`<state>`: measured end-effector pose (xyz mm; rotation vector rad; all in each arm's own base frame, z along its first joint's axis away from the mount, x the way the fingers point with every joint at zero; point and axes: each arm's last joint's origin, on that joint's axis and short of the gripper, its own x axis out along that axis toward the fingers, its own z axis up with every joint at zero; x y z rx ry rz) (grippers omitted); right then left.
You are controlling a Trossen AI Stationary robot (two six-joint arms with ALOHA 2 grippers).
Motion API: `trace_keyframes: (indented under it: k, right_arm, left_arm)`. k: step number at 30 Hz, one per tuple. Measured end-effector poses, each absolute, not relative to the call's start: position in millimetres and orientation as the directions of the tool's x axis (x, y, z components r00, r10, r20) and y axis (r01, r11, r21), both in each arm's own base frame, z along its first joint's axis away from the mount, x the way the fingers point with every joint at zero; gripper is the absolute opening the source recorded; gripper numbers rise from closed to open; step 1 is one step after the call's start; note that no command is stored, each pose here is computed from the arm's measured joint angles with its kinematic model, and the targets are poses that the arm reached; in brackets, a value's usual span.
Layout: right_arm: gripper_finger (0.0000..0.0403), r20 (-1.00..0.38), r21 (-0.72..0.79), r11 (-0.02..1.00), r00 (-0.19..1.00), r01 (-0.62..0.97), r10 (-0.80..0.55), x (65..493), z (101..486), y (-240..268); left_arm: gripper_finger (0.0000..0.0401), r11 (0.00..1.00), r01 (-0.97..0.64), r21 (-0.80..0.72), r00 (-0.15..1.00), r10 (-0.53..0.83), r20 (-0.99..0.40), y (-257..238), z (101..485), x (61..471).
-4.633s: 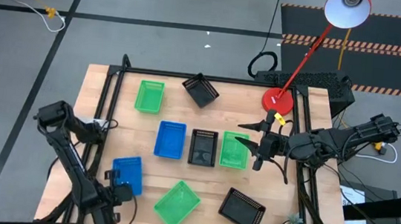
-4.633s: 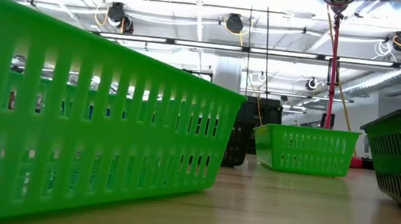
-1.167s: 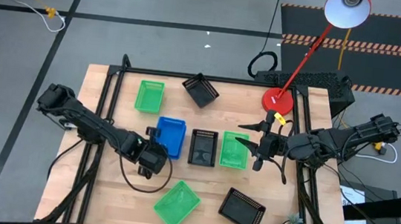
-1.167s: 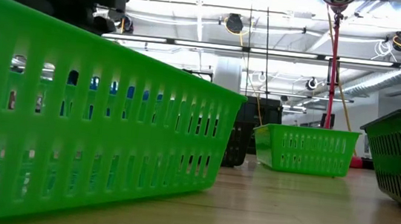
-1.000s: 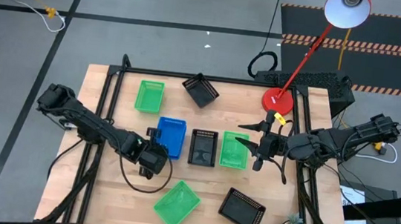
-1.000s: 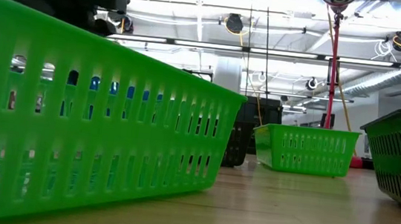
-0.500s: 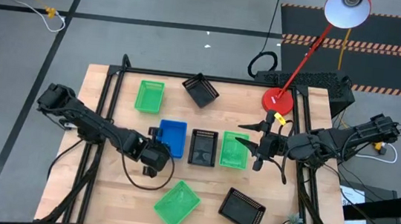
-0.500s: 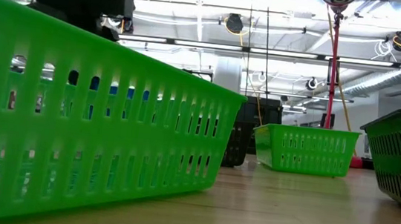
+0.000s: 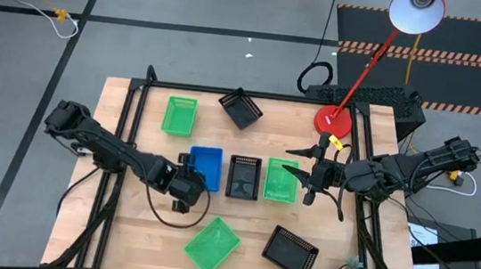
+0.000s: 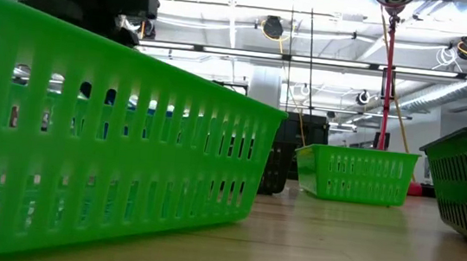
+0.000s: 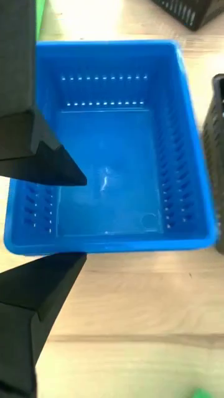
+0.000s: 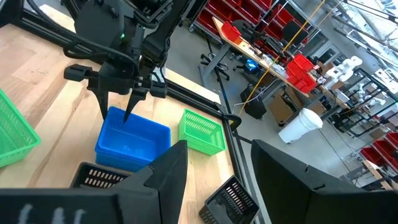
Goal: Stack baskets by color
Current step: Stack the blue bin on top of stacked blue bins, then stack the bottom green bin on top of stacked green bins
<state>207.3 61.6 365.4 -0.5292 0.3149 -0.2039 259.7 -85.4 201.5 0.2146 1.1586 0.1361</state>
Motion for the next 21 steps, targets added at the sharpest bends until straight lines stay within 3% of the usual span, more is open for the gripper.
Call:
trace_keyframes:
  k: [9, 15, 21]
  right_arm:
    - [0.0171, -0.242, -0.524, 0.844, 0.932, 0.109, -0.270, 207, 365, 62]
    - [0.0171, -0.244, -0.526, 0.844, 0.931, 0.107, -0.271, 207, 365, 62]
    - [0.0171, -0.245, -0.526, 0.844, 0.931, 0.107, -0.271, 207, 365, 62]
  left_arm:
    - [0.0200, 0.967, 0.032, 0.254, 0.388, 0.222, -0.895, -86, 220, 262]
    - [0.0200, 0.929, -0.023, 0.370, 0.362, 0.353, -0.863, -76, 237, 246]
    - [0.0200, 0.914, -0.060, 0.401, 0.383, 0.392, -0.836, -61, 259, 228]
